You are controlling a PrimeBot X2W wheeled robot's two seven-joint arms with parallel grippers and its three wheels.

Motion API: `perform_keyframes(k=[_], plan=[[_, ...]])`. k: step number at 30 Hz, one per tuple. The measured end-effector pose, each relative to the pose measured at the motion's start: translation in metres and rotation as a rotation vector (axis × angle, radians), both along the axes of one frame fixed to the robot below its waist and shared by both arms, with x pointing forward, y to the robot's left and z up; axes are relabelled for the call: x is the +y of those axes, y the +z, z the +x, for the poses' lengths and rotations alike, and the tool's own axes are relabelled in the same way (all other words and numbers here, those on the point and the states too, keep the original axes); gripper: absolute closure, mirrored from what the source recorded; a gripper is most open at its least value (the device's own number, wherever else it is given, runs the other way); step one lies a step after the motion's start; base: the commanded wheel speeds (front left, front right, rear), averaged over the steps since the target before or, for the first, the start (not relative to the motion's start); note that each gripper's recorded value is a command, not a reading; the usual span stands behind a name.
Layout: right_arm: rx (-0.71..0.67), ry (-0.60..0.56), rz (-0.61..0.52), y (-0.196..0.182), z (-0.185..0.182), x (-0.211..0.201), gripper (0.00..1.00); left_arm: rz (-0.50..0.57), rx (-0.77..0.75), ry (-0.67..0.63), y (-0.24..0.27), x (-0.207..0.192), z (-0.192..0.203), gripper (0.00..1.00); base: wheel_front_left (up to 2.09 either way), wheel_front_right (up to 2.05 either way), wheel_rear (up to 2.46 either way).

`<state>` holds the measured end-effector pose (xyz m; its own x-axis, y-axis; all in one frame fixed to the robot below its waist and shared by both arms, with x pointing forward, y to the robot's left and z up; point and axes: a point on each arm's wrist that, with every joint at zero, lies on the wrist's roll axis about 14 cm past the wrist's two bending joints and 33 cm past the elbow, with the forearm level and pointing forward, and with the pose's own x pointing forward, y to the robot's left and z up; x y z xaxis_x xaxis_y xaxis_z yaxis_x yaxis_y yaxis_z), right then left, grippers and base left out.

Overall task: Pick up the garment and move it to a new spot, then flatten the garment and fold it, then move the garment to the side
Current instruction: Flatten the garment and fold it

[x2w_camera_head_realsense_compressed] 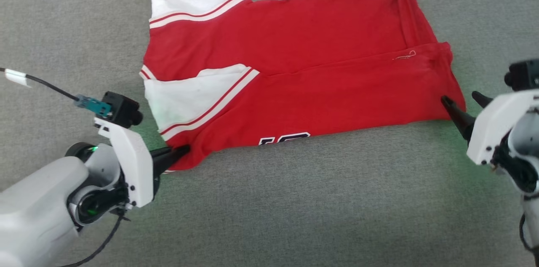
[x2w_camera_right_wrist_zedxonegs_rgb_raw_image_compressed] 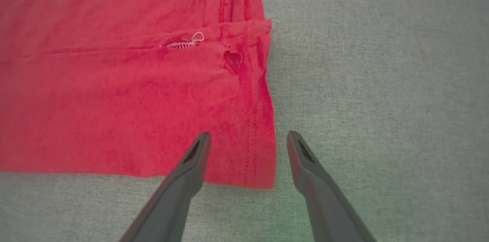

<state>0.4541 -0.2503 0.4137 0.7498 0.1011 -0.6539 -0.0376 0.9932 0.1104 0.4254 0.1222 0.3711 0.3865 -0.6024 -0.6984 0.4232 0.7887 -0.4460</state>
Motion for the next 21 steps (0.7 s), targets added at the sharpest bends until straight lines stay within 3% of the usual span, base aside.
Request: perform_keyframes(k=[9, 10, 11, 13, 21], plan=[[0.213, 0.024, -0.005, -0.031, 0.007, 0.009, 0.00, -0.032, -0.020, 0.007, 0.001, -0.007, 0.003, 1.00, 0.00, 0.00, 0.00], [0.228, 0.028, -0.011, -0.034, 0.008, 0.010, 0.46, -0.035, -0.022, 0.012, 0.001, -0.006, 0.002, 1.00, 0.00, 0.00, 0.00], [0.240, 0.032, -0.013, -0.037, 0.009, 0.011, 0.71, -0.037, -0.024, 0.015, 0.001, -0.006, 0.002, 1.00, 0.00, 0.00, 0.00], [0.239, 0.045, -0.016, -0.039, 0.010, 0.014, 1.00, -0.038, -0.033, 0.020, 0.002, -0.006, 0.002, 1.00, 0.00, 0.00, 0.00], [0.172, 0.058, -0.007, -0.024, 0.001, 0.016, 1.00, -0.051, -0.081, 0.034, 0.016, -0.003, -0.010, 1.00, 0.00, 0.00, 0.00]])
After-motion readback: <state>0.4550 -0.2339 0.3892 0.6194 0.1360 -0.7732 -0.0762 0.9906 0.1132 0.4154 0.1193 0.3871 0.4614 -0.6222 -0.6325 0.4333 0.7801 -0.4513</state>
